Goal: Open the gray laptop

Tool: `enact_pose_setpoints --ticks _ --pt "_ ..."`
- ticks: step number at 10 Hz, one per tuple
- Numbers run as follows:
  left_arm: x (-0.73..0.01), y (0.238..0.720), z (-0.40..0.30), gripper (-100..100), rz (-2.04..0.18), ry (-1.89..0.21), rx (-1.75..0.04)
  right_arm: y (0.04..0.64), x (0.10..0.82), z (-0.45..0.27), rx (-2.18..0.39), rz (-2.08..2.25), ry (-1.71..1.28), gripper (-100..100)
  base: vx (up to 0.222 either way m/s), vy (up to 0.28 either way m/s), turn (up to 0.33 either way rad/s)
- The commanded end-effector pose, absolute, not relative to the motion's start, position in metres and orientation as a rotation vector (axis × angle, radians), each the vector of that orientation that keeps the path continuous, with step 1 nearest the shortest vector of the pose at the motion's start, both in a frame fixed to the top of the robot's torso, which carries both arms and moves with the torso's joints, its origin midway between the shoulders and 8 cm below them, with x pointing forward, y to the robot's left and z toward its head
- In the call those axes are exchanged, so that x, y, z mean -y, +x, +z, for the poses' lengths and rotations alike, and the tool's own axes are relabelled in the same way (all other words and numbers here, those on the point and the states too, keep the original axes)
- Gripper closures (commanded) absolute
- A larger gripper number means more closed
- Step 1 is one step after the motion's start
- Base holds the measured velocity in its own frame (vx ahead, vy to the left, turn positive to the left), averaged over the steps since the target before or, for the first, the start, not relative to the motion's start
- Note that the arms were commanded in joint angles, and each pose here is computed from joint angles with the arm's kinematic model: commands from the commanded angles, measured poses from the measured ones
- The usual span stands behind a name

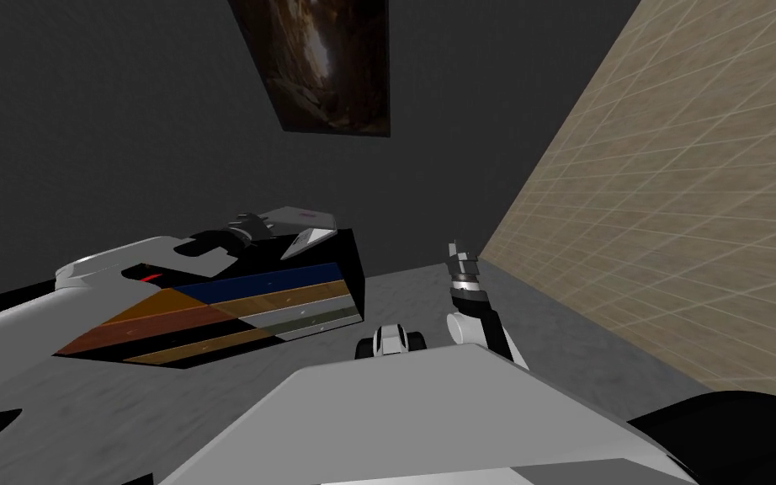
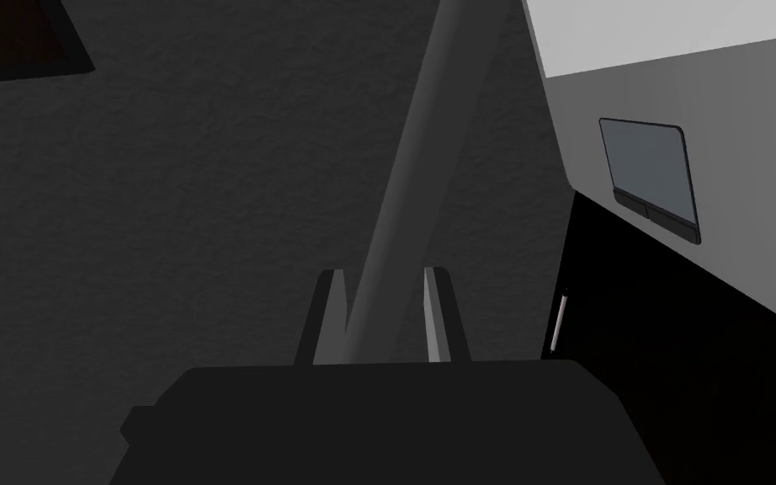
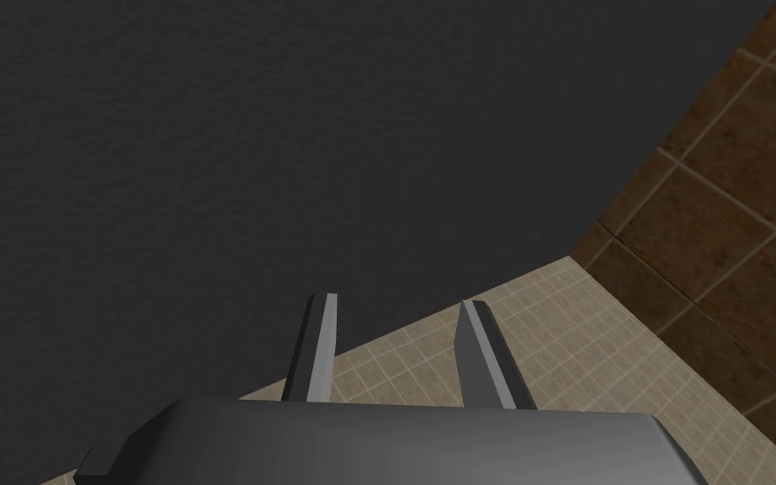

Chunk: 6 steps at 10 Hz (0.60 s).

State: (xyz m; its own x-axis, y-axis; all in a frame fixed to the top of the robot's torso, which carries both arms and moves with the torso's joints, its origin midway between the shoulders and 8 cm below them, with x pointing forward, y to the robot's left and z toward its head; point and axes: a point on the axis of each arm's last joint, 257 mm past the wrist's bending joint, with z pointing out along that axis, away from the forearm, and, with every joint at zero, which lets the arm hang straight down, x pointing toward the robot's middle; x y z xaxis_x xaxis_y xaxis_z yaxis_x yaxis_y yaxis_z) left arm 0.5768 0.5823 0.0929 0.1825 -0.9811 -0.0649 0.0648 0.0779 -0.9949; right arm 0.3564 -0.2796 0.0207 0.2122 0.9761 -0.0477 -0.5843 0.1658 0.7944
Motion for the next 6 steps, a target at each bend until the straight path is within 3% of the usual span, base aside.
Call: enact_pose_setpoints --ticks 1,6 --pt "-0.582 0.576 0.089 100 -1.073 -1.206 -1.053 0.356 0.28 0.021 -0.656 1.232 0.738 0 -0.007 0.002 0.013" --pt "-0.585 0.584 0.044 100 -1.223 -1.335 -0.941 0.356 0.28 0.021 -0.656 1.232 0.738 0 -0.022 0.056 0.004"
